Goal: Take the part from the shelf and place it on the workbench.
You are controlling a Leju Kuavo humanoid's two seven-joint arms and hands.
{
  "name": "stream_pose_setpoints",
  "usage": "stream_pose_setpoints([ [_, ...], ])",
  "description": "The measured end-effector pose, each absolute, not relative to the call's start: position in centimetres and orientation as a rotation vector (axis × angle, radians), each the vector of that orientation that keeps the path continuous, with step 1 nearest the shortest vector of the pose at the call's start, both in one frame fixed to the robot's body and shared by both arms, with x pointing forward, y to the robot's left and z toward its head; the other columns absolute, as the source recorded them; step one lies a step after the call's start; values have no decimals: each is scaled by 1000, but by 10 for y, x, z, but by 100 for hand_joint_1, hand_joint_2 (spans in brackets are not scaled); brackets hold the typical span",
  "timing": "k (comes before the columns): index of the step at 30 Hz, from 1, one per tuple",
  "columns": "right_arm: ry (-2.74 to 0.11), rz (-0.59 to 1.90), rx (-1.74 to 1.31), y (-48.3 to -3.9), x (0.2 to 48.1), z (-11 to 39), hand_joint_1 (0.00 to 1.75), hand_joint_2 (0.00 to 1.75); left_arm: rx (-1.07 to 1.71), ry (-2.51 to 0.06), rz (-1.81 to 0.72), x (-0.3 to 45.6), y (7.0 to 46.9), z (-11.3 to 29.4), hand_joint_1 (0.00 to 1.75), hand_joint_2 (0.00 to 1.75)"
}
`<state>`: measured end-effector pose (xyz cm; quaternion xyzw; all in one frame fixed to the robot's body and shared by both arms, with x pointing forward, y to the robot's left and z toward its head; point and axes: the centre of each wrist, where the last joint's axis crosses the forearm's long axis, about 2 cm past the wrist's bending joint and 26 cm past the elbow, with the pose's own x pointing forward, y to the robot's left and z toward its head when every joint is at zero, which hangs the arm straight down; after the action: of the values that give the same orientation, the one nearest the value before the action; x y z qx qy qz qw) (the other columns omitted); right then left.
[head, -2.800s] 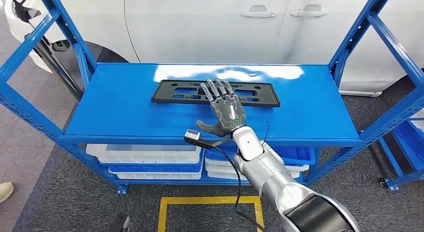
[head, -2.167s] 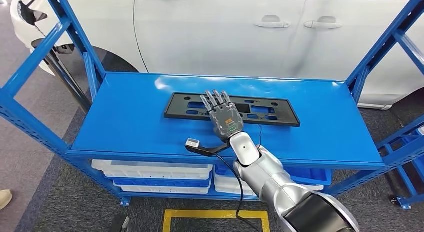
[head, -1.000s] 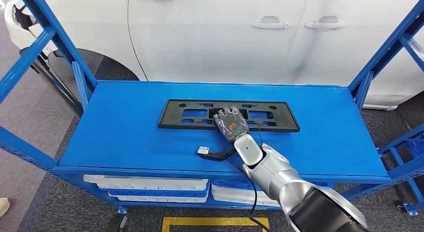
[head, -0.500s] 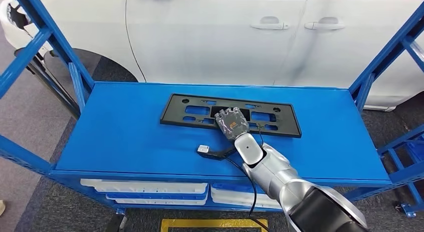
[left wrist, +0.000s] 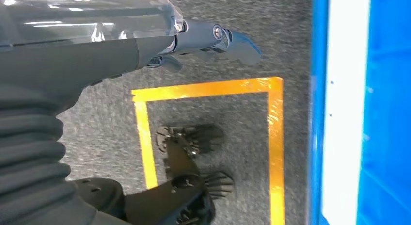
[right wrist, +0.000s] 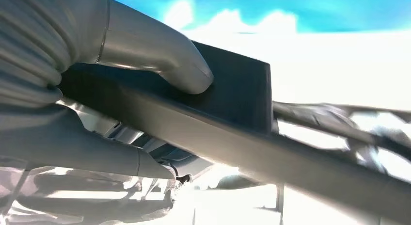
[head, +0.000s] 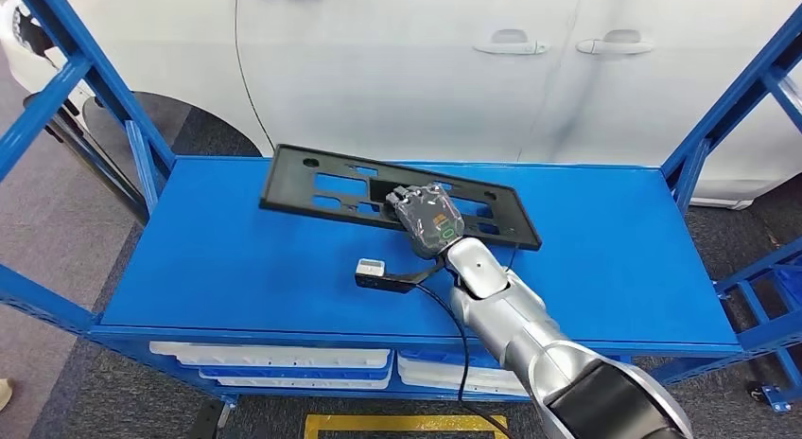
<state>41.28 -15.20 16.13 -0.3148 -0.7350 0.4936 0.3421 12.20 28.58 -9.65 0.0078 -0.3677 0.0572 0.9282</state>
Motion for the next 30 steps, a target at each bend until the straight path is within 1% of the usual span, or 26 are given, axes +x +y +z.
stream_pose_setpoints([
  [1,-2038,1121,-566,-148,408,169,175,175,15,-765,141,122,286,-97,0,175],
  [3,-2275,607,25,-141,392,192,175,175,1,-793,212,121,288,-97,0,175],
  [4,-2333,298,348,-140,379,206,175,175,-9,-808,250,120,288,-97,0,175],
  [5,-2333,14,663,-141,364,219,175,175,-17,-822,283,118,289,-97,0,175],
  [6,-2303,-216,957,-145,347,230,175,175,-22,-831,309,116,290,-98,0,175],
  [7,-2269,-391,1211,-151,331,239,175,175,-23,-836,329,112,292,-99,0,175],
  [8,-2243,-504,1399,-156,315,245,175,175,-20,-837,344,107,293,-100,0,175],
  [9,-2232,-566,1545,-160,301,252,175,175,-15,-838,356,103,294,-101,0,175],
  [10,-2243,-568,1635,-162,289,257,175,175,-10,-839,367,100,296,-102,0,175],
  [11,-2276,-512,1674,-162,279,262,175,175,-4,-842,376,99,297,-102,0,175],
  [12,-2332,-399,1657,-160,271,265,175,175,1,-845,382,100,298,-102,0,175],
  [15,-2513,64,1405,-155,260,268,175,175,17,-848,388,103,299,-101,0,175],
  [16,-2546,182,1327,-154,258,268,175,175,22,-847,386,104,299,-101,0,175],
  [17,-2562,247,1283,-153,257,268,175,175,26,-846,384,105,299,-101,0,175],
  [18,-2567,264,1268,-153,257,269,175,175,28,-846,379,106,298,-100,0,175],
  [22,-2552,177,1290,-154,255,269,175,175,34,-845,363,110,299,-100,0,175],
  [30,-2595,209,1178,-151,251,272,175,175,36,-842,343,113,299,-99,0,175],
])
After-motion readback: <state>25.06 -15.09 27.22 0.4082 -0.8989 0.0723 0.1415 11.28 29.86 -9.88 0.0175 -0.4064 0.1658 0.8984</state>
